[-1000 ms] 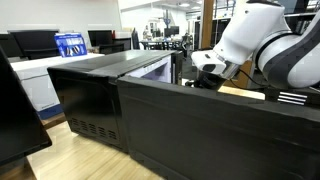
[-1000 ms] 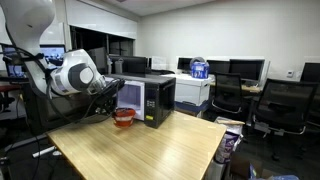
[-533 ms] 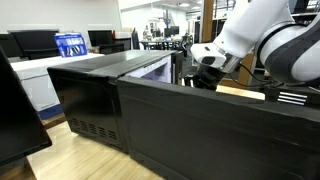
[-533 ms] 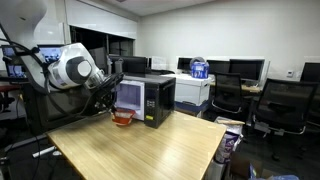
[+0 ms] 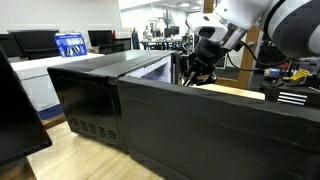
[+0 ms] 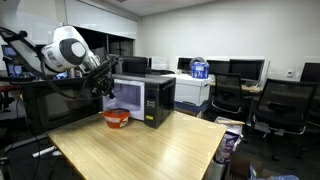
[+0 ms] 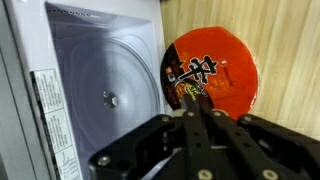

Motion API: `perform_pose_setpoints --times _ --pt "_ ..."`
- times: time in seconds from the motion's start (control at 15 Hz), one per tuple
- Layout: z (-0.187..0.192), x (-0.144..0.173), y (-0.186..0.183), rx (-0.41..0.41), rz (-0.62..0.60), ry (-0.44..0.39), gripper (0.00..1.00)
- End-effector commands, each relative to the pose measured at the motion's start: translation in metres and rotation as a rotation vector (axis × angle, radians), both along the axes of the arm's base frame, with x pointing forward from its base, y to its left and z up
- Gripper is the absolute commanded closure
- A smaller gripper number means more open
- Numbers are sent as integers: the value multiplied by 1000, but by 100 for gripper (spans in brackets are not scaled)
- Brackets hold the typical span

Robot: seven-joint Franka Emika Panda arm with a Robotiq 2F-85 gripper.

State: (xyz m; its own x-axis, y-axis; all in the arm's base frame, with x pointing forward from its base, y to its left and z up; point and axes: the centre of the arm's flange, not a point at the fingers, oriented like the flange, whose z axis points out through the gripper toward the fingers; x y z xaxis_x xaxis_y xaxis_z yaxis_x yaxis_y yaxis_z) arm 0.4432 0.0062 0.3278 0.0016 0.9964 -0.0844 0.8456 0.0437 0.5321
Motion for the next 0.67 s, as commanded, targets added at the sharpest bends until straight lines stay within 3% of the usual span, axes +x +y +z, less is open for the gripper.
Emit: perform_pose_setpoints --times 0.0,0.07,0.2,0.4,0.6 --pt "16 -17 5 -11 -25 4 94" --pt "16 -19 5 -18 -26 16 68" --pt "12 -24 4 -40 -25 71 67" --pt "-6 -31 3 -46 -11 151 47" --pt "-21 -39 4 -13 -8 156 29"
